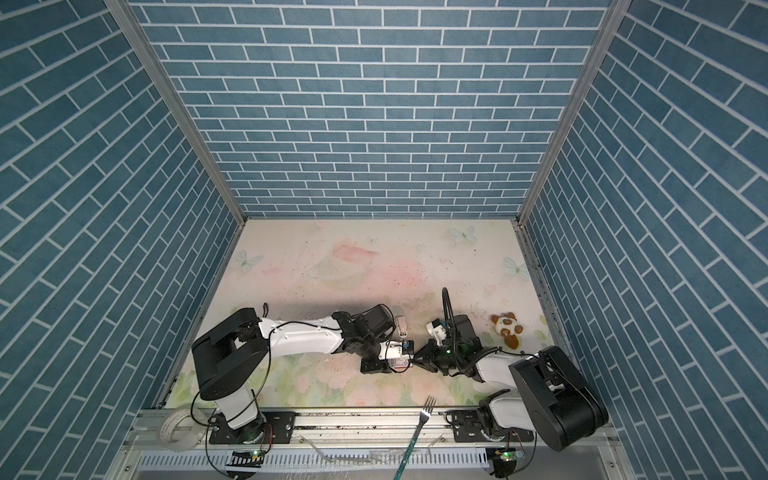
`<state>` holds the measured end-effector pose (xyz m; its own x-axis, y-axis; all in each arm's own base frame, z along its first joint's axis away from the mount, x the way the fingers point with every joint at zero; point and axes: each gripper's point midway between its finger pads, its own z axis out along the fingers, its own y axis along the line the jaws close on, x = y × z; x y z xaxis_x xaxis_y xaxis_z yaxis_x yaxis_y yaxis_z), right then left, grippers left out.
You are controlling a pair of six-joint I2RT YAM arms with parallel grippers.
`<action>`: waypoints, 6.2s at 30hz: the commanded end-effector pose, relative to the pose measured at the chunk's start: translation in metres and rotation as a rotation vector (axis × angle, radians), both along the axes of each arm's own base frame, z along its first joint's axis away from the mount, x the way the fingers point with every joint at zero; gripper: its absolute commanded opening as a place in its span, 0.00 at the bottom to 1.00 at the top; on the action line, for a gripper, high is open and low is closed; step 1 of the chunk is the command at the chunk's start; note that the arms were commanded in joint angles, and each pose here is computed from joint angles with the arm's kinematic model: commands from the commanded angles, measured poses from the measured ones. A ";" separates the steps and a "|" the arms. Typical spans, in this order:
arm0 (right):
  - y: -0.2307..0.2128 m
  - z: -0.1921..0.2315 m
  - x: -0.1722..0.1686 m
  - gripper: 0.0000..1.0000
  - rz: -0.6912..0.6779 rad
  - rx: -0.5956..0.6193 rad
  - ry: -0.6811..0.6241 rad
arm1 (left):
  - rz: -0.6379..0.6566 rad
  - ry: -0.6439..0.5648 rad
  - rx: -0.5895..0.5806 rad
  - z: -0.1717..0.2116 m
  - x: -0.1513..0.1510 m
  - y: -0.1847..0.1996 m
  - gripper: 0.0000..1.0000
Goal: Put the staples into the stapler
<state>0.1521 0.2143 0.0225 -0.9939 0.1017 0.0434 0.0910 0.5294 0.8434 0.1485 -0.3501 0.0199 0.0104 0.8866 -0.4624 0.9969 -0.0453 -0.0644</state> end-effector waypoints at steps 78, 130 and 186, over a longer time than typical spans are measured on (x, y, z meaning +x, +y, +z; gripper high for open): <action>-0.071 -0.017 -0.011 0.11 -0.203 -0.277 0.008 | -0.025 -0.004 0.127 -0.023 -0.009 0.019 0.30; -0.039 0.024 -0.005 0.19 -0.130 -0.019 -0.052 | -0.016 -0.009 0.127 -0.022 -0.005 0.015 0.33; -0.054 0.013 -0.011 0.00 -0.135 -0.132 -0.066 | -0.017 0.010 0.129 -0.020 -0.009 0.025 0.33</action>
